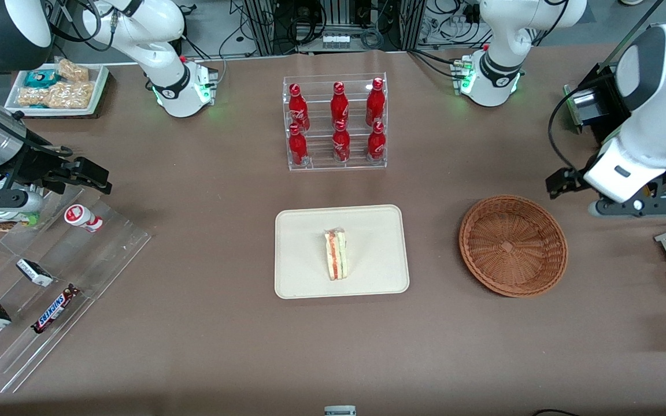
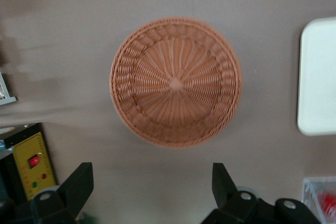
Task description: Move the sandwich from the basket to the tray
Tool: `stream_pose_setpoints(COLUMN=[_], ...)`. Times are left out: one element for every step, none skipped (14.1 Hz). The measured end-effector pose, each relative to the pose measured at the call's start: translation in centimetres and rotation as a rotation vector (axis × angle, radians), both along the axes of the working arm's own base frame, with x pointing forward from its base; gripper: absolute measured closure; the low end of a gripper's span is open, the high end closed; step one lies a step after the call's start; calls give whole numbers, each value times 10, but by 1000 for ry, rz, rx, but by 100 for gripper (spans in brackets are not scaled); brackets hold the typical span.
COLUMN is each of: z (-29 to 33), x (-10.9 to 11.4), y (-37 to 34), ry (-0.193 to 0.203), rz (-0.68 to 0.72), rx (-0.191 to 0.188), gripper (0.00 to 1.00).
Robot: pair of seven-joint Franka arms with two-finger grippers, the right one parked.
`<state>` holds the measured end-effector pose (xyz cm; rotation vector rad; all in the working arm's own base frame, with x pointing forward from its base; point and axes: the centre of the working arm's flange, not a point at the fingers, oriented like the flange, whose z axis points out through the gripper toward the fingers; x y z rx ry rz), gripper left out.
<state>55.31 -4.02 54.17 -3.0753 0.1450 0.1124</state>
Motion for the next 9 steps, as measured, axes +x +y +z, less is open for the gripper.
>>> stream_pose_setpoints(z=[11, 25, 41, 54, 63, 70, 74, 78, 80], x=[-3, -5, -5, -4, -3, -2, -1, 0, 0], y=[9, 19, 30, 38, 42, 43, 43, 43, 44], ry=[-11, -36, -67, -93, -111, -124, -134, -141, -145], rz=[-22, -32, -45, -60, -70, -74, -76, -76, -74], rx=[-27, -51, -65, -68, -68, -69, -70, -69, -70], gripper=[0, 0, 0, 0, 0, 0, 0, 0, 0])
